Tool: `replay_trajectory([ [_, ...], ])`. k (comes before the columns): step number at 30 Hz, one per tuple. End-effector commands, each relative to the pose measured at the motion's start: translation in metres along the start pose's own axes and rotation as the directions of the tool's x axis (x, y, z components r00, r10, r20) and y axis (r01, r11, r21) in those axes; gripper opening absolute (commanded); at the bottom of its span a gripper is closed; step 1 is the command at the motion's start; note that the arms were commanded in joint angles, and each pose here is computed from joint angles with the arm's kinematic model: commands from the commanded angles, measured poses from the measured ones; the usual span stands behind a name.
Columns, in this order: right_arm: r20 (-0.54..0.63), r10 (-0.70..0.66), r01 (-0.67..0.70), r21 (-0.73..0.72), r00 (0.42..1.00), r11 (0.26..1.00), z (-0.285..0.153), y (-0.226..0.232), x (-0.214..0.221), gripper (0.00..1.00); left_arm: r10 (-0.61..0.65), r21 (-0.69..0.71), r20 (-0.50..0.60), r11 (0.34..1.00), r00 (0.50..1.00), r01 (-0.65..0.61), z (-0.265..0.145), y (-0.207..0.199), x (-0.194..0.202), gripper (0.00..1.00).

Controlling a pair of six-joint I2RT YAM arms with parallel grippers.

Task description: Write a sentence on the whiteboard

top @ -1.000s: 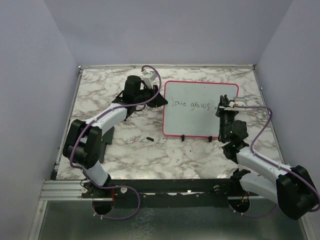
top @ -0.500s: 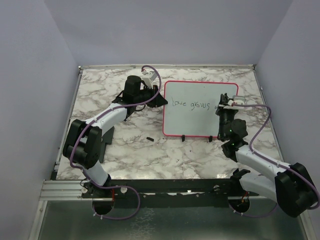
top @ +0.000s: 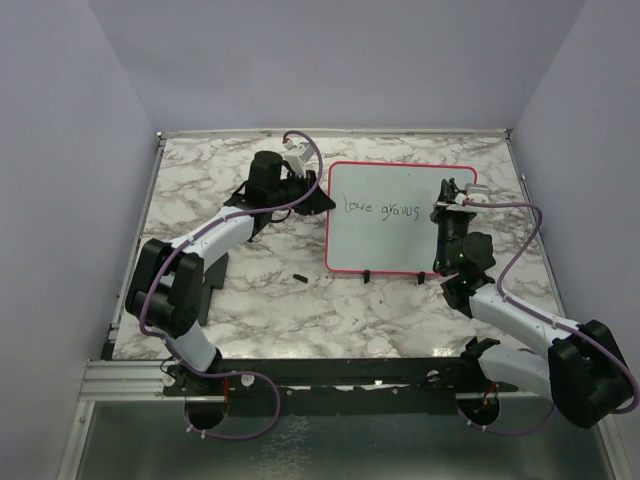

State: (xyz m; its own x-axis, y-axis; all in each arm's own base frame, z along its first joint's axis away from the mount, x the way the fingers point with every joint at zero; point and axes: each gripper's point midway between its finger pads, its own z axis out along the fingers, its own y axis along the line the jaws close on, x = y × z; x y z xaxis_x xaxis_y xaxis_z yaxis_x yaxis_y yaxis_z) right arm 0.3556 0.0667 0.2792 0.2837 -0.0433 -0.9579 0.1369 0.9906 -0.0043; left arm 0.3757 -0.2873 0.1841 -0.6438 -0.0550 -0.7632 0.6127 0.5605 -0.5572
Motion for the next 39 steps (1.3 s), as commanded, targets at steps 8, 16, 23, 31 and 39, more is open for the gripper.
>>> replay_trajectory([
  [8, 0.026, 0.007, -0.008, 0.011, 1.000, 1.000, 0.003, -0.002, -0.009, 0.01, 0.040, -0.002, 0.054, 0.999, 0.998, -0.040, -0.010, -0.009, -0.018, 0.03],
  [16, -0.031, 0.023, -0.022, 0.015, 0.999, 1.000, -0.010, -0.007, 0.013, 0.01, 0.042, 0.001, 0.056, 0.999, 0.998, -0.042, -0.009, -0.010, -0.019, 0.03],
  [23, -0.052, 0.026, -0.025, 0.025, 0.998, 0.999, -0.017, -0.012, 0.020, 0.01, 0.041, 0.000, 0.057, 0.999, 0.998, -0.041, -0.010, -0.010, -0.019, 0.03],
  [31, -0.065, 0.025, -0.022, 0.038, 0.998, 0.999, -0.022, -0.017, 0.024, 0.01, 0.043, -0.001, 0.058, 0.999, 0.997, -0.043, -0.011, -0.010, -0.019, 0.03],
  [39, -0.063, 0.019, -0.016, 0.051, 0.998, 0.999, -0.024, -0.020, 0.023, 0.01, 0.043, 0.001, 0.060, 0.999, 0.997, -0.043, -0.011, -0.011, -0.020, 0.03],
])
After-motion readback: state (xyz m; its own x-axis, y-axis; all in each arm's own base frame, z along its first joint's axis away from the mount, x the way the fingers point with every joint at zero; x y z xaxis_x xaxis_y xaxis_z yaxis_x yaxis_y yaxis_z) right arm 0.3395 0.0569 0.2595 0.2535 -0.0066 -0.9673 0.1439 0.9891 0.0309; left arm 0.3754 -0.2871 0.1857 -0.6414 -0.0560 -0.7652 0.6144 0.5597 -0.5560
